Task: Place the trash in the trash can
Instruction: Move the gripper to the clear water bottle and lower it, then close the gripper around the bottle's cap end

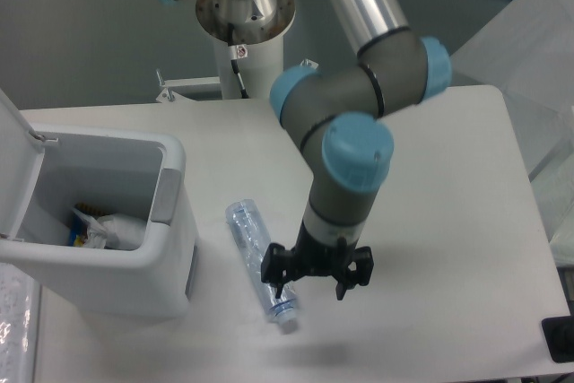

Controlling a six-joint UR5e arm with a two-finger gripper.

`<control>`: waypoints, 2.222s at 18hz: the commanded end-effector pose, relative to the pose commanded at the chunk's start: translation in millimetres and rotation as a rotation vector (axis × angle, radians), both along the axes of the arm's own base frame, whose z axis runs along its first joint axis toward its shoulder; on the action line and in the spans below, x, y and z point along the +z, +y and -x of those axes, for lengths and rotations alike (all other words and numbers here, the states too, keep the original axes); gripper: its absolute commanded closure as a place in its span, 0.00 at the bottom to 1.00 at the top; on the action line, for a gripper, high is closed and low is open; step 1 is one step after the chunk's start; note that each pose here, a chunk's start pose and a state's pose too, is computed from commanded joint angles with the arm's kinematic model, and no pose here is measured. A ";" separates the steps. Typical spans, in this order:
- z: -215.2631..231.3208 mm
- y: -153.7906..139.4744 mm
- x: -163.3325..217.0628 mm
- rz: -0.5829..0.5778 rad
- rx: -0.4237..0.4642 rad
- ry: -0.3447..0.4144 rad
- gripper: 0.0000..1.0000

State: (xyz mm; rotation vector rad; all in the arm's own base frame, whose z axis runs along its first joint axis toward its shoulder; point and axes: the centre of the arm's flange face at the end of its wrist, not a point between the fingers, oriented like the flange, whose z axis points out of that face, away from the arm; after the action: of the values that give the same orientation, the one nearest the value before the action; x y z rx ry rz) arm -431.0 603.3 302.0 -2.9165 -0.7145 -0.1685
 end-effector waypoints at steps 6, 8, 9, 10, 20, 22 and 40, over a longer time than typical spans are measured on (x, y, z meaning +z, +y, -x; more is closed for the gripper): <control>-4.3 33.1 -40.9 0.115 0.026 0.018 0.00; -10.5 38.9 -52.2 0.163 0.023 0.033 0.00; -13.4 41.1 -57.0 0.175 0.015 0.036 0.00; -16.6 43.4 -60.5 0.184 0.010 0.039 0.00; -25.4 52.0 -89.0 0.257 0.030 0.077 0.00; -26.8 53.8 -96.6 0.270 0.043 0.083 0.03; -38.1 57.0 -110.4 0.312 0.051 0.094 0.58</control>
State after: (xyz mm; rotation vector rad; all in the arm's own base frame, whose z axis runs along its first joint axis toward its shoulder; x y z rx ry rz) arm -392.9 660.3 191.6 -3.1671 -0.8688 0.0948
